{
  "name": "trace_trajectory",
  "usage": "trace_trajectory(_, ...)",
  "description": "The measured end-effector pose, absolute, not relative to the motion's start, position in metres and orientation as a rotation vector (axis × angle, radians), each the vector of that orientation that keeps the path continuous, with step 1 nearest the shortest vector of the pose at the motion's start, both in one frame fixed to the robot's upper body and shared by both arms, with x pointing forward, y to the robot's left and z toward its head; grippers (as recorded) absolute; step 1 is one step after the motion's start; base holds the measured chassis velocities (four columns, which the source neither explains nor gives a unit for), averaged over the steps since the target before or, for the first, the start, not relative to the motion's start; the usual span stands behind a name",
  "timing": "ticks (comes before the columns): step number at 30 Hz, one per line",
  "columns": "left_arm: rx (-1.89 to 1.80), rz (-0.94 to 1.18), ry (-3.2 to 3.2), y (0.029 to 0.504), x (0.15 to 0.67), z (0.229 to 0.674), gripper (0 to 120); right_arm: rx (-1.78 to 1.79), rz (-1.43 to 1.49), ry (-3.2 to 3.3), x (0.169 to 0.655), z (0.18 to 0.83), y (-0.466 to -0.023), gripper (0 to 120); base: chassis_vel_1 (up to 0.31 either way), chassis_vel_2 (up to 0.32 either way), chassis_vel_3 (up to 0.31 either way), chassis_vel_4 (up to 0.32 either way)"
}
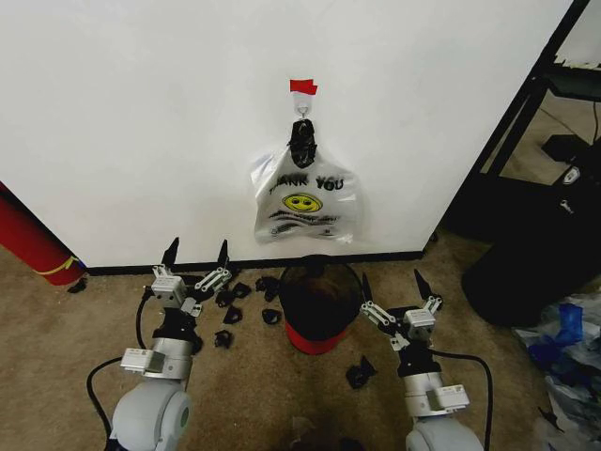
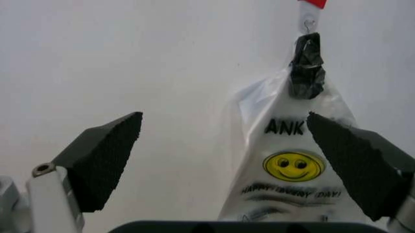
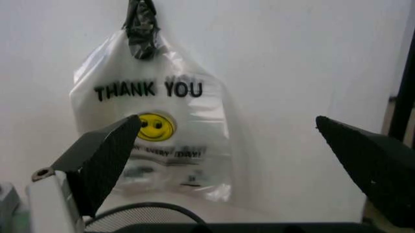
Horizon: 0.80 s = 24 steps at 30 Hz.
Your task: Pick up the garbage bag from the wall and place it over the trash bin.
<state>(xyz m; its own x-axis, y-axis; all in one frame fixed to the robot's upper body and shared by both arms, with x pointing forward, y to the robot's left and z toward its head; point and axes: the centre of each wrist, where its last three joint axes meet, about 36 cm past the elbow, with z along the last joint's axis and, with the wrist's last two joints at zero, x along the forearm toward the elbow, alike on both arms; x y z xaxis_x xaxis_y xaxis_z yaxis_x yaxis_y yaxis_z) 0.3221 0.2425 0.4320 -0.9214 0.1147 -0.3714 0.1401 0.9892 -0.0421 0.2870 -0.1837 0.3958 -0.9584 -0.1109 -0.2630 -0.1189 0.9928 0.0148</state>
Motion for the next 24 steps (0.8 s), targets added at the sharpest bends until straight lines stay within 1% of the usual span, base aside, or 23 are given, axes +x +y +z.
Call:
trace_trajectory(2,0.186,-0.102,2.753,0.241,0.321,0.429,100,-0.191,0.185,2.883,0.297,0.397,-0.181,100,0.0,0.0,0.0,0.0)
trace_trajectory(3,0.186,-0.102,2.753,0.241,0.321,0.429,100,-0.191,0.185,2.883,0.297,0.397,-0.181,100,0.0,0.0,0.0,0.0)
trace_trajectory(7,0.198,-0.079,2.758,0.24,0.314,0.419,100,-0.308,0.607,2.878,0.327,0.401,-0.179,100,0.0,0.0,0.0,0.0)
trace_trajectory(9,0.199,-0.065,2.762,0.242,0.311,0.414,100,-0.407,0.797,2.84,0.351,0.4,-0.18,100,0.0,0.0,0.0,0.0)
trace_trajectory(10,0.199,-0.065,2.762,0.242,0.311,0.414,100,-0.407,0.797,2.84,0.351,0.4,-0.18,100,0.0,0.0,0.0,0.0)
trace_trajectory(13,0.197,-0.047,2.763,0.243,0.311,0.409,100,-0.528,0.942,2.754,0.393,0.391,-0.178,100,0.0,0.0,0.0,0.0)
trace_trajectory(17,0.193,-0.026,2.77,0.243,0.311,0.405,100,-0.645,1.092,2.621,0.447,0.387,-0.157,100,0.0,0.0,0.0,0.0)
trace_trajectory(18,0.193,-0.026,2.77,0.243,0.311,0.405,100,-0.645,1.092,2.621,0.447,0.387,-0.157,100,0.0,0.0,0.0,0.0)
trace_trajectory(21,0.184,-0.008,2.775,0.245,0.314,0.401,100,-0.728,1.162,2.513,0.48,0.384,-0.137,100,0.0,0.0,0.0,0.0)
trace_trajectory(24,0.172,0.003,2.776,0.245,0.317,0.399,100,-0.792,1.203,2.43,0.503,0.386,-0.121,100,0.0,0.0,0.0,0.0)
